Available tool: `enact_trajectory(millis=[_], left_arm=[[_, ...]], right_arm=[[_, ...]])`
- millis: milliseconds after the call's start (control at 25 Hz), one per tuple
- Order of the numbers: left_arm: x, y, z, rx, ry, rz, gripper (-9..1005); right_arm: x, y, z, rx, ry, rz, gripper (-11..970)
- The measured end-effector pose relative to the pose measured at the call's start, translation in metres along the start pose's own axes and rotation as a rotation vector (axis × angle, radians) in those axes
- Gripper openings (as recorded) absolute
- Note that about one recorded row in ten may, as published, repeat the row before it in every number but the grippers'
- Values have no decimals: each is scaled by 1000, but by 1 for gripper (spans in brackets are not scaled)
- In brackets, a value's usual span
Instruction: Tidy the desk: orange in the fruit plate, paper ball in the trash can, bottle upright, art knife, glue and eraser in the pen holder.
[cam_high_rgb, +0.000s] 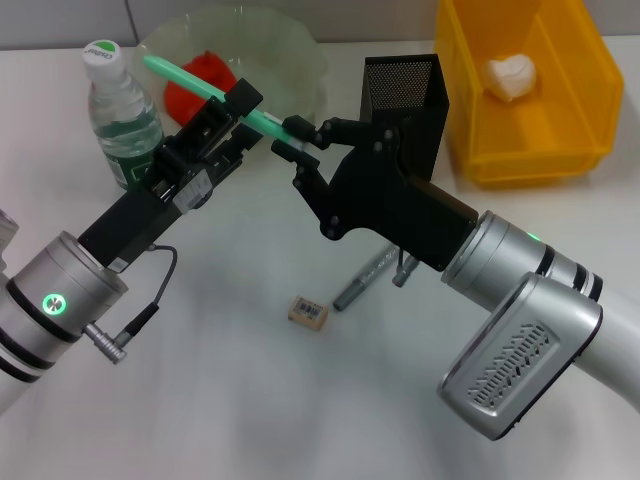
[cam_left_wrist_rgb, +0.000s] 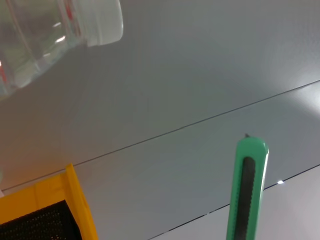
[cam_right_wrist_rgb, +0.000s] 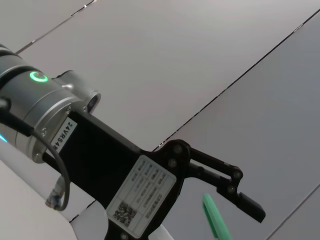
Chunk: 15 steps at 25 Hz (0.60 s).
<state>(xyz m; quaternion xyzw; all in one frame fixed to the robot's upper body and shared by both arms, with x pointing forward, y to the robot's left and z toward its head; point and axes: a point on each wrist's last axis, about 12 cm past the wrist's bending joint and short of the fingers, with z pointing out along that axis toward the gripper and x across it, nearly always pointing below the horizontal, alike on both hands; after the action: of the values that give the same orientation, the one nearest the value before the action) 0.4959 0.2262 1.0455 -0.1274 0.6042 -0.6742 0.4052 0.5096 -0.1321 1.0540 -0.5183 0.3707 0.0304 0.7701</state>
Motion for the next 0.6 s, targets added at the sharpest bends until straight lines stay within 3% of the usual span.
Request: enact_trajectory(millis=[280, 600], left_arm=[[-1, 0, -1, 3, 5, 36, 848], [-17, -4, -11, 8, 106, 223, 847]], right_arm=[[0, 0, -1, 3, -1, 3, 153], [0, 2, -6, 12, 8, 28, 157]])
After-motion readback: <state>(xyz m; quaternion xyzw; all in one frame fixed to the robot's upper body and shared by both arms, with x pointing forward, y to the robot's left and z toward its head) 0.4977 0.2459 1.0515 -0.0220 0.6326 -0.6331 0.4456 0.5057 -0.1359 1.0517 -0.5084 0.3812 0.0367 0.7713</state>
